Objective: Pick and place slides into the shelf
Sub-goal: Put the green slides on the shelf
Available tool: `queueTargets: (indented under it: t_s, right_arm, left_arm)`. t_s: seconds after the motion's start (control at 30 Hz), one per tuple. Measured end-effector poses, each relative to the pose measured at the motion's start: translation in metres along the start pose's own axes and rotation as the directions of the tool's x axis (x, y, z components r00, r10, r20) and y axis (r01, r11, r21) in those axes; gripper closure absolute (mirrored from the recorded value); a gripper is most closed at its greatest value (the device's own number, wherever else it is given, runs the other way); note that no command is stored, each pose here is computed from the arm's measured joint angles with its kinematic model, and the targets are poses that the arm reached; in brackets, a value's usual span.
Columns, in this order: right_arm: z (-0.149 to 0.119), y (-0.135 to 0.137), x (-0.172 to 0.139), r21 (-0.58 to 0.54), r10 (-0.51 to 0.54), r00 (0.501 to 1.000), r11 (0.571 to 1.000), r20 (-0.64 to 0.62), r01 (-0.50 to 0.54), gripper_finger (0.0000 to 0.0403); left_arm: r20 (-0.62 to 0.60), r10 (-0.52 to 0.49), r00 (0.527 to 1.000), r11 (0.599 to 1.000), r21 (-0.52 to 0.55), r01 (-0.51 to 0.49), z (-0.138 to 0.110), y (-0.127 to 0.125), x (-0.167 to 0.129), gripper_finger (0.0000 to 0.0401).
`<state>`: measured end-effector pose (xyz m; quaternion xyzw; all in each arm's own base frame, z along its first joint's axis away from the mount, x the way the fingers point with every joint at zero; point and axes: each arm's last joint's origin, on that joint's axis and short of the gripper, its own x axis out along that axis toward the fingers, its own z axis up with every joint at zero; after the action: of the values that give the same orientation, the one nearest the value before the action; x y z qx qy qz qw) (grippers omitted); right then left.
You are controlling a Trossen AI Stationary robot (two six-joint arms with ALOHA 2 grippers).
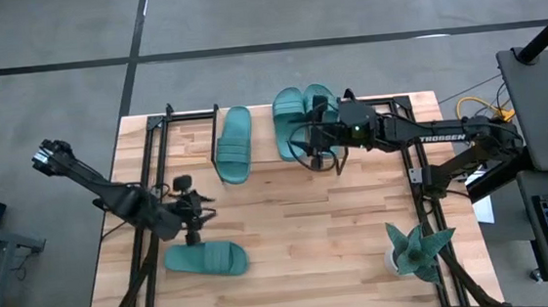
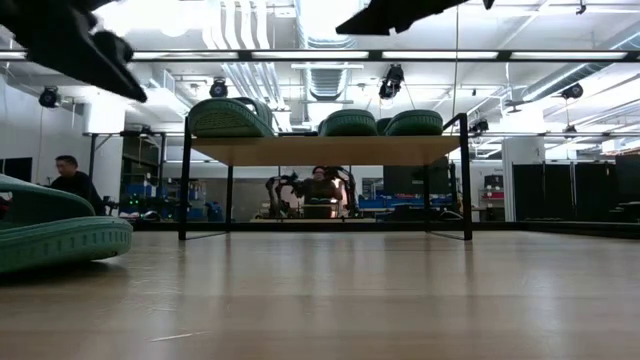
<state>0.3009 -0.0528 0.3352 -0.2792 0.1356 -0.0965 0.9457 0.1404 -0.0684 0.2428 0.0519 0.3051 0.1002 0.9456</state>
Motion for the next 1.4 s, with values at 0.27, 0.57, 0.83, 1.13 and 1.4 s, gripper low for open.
queueTargets:
  t_s: [0.27,0.57,0.83,1.13,1.4]
  right_arm:
    - [0.013,0.022,-0.003,-0.026,0.094,0.994,0.995,0.057,-0.093,0.0183]
    - [0.01,0.03,-0.003,0.017,0.111,0.993,0.994,0.045,-0.112,0.0184]
    - [0.007,0.032,-0.003,0.004,0.119,0.992,0.993,0.031,-0.119,0.0184]
    - [0.0,0.036,-0.003,-0.011,0.143,0.99,0.99,-0.013,-0.143,0.0184]
    - [-0.002,0.035,-0.003,-0.028,0.096,0.994,0.995,-0.043,-0.097,0.0184]
  left_arm:
    - [-0.109,-0.305,0.946,0.892,-0.38,0.244,-0.004,-0.009,-0.005,0.0227]
    - [-0.206,-0.419,0.884,0.625,-0.771,0.117,-0.009,-0.016,-0.002,0.0228]
    - [-0.368,-0.388,0.845,0.504,-0.853,-0.14,-0.023,-0.024,0.01,0.0228]
    - [-0.509,-0.396,0.764,0.511,-0.814,-0.278,-0.035,-0.044,0.026,0.0228]
    - [-0.482,-0.407,0.776,0.512,-0.824,-0.244,-0.033,-0.053,0.035,0.0228]
